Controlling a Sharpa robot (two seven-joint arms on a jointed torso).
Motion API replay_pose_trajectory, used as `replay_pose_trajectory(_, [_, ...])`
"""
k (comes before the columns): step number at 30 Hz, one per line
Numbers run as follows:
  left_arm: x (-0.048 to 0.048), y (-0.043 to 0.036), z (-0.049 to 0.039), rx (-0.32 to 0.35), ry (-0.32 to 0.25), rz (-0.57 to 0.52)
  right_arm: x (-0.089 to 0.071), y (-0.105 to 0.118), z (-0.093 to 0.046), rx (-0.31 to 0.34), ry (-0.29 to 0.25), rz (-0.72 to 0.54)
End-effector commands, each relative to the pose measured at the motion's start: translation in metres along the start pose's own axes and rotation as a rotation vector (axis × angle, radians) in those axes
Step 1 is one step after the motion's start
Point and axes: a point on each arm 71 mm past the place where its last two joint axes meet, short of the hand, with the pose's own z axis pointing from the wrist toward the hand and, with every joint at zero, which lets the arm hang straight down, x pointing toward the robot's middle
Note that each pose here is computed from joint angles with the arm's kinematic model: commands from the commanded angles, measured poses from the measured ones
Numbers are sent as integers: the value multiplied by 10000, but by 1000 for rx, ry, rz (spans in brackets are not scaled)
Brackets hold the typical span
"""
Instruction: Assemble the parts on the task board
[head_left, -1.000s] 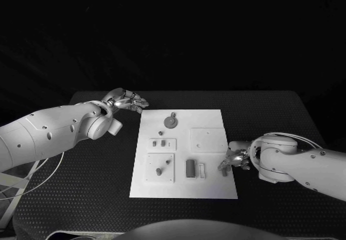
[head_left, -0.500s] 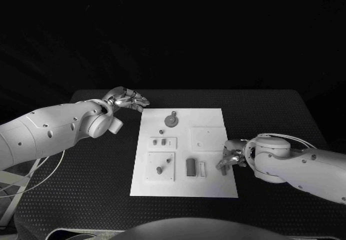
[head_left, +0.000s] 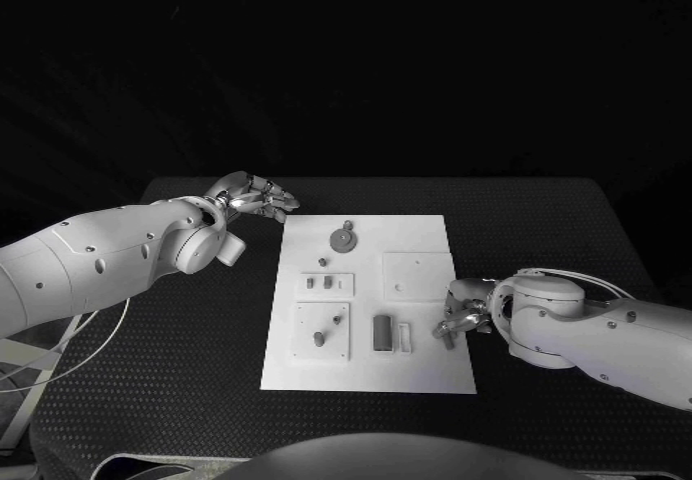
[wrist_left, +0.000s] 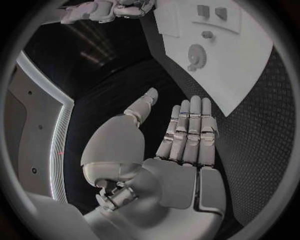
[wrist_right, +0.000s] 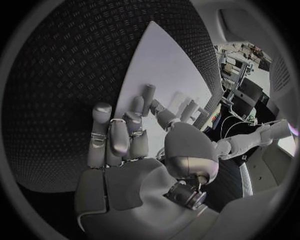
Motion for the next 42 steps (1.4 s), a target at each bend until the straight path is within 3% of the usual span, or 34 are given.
replay_pose_trajectory(1, [13,-11,1,5,12,-9,282,-93,14,47,131,81])
replay_pose_trajectory(7, [17,-12,2,5,13,-9,283,-106,-15,40,127,199])
replay_pose_trajectory(22, [19,-12,3,5,14,-9,133,-88,-44,30,45,414])
replay_pose_trajectory(27, [25,-14,7,5,16,-10,128,-27,-54,16,58,481])
replay_pose_trajectory(42, [38,-19,13,6,22,-10,140,196,-30,-39,92,530])
